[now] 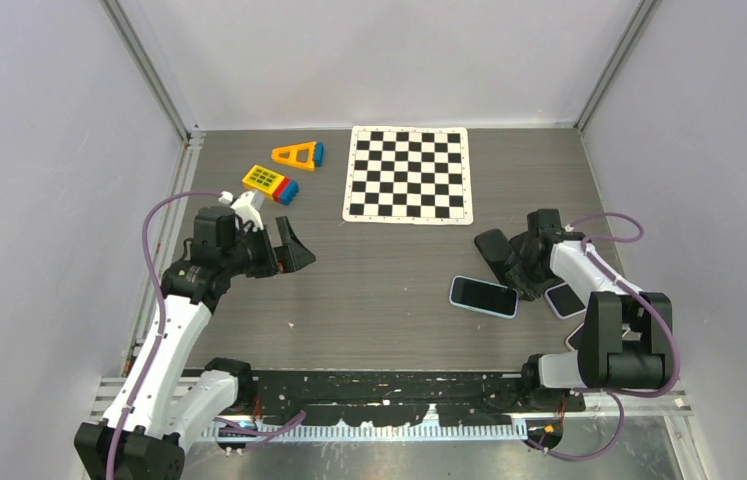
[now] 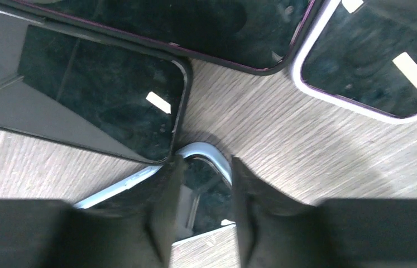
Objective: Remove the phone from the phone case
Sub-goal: Pick up the phone at the center of the board.
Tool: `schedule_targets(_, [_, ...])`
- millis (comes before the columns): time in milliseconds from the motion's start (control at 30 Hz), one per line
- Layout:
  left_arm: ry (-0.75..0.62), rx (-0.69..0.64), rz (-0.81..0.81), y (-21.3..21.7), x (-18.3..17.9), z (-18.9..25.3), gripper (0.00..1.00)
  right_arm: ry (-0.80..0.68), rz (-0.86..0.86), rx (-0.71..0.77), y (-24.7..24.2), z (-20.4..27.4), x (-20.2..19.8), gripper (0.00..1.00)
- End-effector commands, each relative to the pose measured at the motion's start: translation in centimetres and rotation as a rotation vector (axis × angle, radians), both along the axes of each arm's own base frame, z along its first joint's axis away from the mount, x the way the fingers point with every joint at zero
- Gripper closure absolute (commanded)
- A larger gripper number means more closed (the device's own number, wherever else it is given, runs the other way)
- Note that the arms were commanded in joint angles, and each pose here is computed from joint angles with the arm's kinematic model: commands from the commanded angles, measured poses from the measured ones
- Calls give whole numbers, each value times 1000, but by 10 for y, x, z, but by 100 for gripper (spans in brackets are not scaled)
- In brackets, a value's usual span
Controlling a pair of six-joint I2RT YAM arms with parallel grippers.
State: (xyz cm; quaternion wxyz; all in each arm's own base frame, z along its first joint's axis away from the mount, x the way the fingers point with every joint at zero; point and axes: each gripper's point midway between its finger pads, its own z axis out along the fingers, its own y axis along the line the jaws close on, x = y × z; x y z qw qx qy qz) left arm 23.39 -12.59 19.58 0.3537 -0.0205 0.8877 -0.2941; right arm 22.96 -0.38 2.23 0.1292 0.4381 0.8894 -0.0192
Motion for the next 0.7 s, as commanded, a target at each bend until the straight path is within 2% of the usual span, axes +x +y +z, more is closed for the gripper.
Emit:
schedule_targets(0, [-57,13,-1,2,5,16,0,48,-31,-107,-19,-4,-14,46])
schedule_targets(67, [-58,15,0,2,5,16,0,17,-27,-89,-17,0,-10,26])
schedule_targets(133, [-58,19,3,3,5,15,0,-11,-23,-50,-11,-1,-7,20])
schedule_targets(200, [-58,22,4,3,4,15,0,-40,-26,-3,-4,-3,-5,19])
schedule_targets(367, [-54,24,0,2,3,14,0,-77,-45,100,15,-4,-7,20])
schedule_targets(567, [-53,30,7,3,4,13,0,-68,-129,282,47,-11,-22,32])
schedule_targets(667, [-50,31,11,4,4,12,0,-76,-149,322,62,-9,-26,37])
